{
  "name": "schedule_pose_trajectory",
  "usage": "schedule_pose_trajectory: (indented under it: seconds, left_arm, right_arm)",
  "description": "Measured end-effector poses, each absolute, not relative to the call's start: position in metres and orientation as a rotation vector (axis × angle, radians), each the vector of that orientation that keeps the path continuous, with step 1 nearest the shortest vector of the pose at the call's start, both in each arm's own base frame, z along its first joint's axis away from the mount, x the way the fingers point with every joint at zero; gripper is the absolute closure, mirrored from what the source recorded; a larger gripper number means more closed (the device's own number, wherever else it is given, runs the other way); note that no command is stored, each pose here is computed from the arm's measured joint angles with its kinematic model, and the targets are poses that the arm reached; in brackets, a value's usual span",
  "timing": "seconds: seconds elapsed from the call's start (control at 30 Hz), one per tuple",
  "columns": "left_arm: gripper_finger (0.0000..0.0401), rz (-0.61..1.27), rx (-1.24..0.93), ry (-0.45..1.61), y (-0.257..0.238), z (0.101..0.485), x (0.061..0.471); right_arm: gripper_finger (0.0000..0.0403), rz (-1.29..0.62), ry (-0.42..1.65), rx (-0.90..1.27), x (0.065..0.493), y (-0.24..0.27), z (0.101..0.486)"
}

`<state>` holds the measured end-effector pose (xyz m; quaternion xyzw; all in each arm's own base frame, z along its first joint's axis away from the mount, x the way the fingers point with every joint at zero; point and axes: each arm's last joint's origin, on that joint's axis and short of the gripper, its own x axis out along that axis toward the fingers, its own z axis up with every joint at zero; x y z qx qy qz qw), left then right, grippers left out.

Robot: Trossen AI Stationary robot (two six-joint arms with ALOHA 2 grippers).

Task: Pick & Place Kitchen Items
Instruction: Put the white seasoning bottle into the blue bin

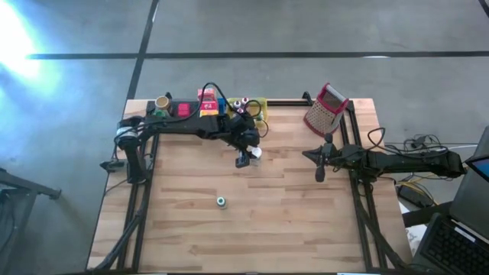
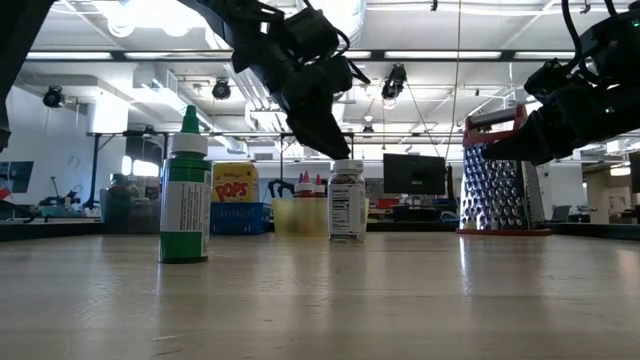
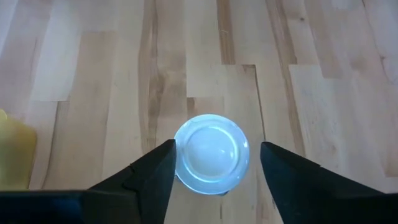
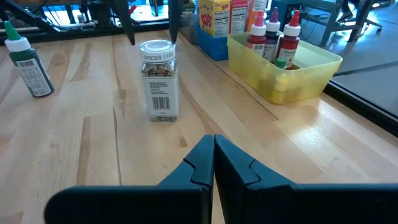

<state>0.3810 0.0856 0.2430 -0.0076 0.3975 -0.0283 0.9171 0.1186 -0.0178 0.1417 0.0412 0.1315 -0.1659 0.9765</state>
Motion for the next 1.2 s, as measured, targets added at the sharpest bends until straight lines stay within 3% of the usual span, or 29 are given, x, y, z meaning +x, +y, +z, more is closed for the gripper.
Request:
schedule_pose_trajectory:
  seconds: [0.53,0.87,1.2]
  left_arm:
    - [0.0163,-0.125,0.199,0.755,0.086,0.231,0.382]
    - [0.0165,-0.127,0.22,0.736,0.086,0.228,0.382]
    - [0.0165,0.067,0.15,0.775,0.091,0.227,0.381]
  right_arm:
    - [0.0394,-0.335,0.265,0.083,0.119,-0.018,0.142]
    - [0.0394,-0.335,0.265,0.083,0.119,-0.018,0.142]
    - [0.0394,-0.335,0.265,0.083,0.119,-0.018,0.142]
